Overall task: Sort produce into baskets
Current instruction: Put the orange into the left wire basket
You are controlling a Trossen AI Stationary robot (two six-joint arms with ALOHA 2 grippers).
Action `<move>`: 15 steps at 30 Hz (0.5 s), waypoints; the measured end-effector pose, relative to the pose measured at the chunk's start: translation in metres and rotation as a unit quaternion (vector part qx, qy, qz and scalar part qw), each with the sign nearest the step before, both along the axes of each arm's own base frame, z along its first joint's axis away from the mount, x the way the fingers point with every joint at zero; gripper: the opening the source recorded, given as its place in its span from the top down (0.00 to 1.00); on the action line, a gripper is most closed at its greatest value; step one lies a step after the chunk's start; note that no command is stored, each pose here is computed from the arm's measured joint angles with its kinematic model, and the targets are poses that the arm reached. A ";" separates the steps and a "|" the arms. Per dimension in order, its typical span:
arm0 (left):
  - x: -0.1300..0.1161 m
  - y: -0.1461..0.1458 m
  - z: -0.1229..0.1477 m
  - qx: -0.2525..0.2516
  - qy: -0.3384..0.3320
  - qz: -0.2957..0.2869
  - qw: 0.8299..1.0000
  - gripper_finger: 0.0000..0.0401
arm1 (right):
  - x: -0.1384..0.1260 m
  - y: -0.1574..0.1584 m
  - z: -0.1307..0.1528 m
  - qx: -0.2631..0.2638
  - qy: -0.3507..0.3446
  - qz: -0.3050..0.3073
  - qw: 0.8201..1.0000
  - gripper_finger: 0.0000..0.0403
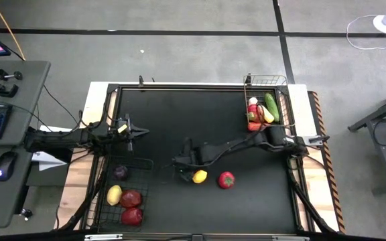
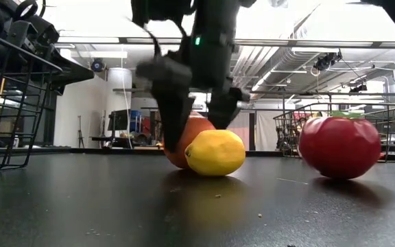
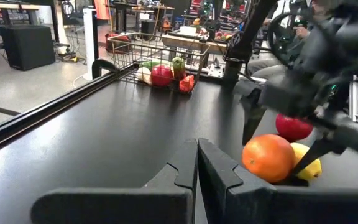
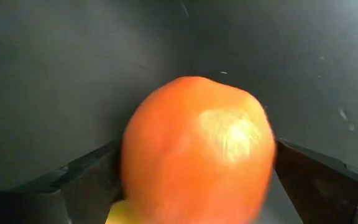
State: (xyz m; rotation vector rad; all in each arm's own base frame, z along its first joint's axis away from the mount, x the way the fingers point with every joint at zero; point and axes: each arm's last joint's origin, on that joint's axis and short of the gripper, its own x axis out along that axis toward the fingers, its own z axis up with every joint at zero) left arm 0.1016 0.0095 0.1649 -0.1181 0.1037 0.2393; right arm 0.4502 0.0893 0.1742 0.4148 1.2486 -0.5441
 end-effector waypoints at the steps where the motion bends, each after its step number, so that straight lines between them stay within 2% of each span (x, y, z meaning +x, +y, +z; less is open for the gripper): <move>1: 0.000 0.000 0.000 0.000 0.000 0.000 1.000 1.00 | 0.001 -0.001 -0.007 0.001 0.007 -0.001 1.000 0.03; 4: 0.000 0.000 0.000 0.000 0.000 0.000 1.000 1.00 | 0.005 -0.002 -0.022 0.002 0.017 -0.002 1.000 0.03; 9: 0.000 0.000 0.000 0.000 0.000 0.000 1.000 1.00 | 0.013 0.000 -0.020 -0.001 -0.018 0.018 1.000 0.07; 15: 0.000 0.000 0.000 0.000 0.000 0.000 1.000 1.00 | 0.009 -0.003 0.008 -0.077 0.024 0.056 0.995 0.30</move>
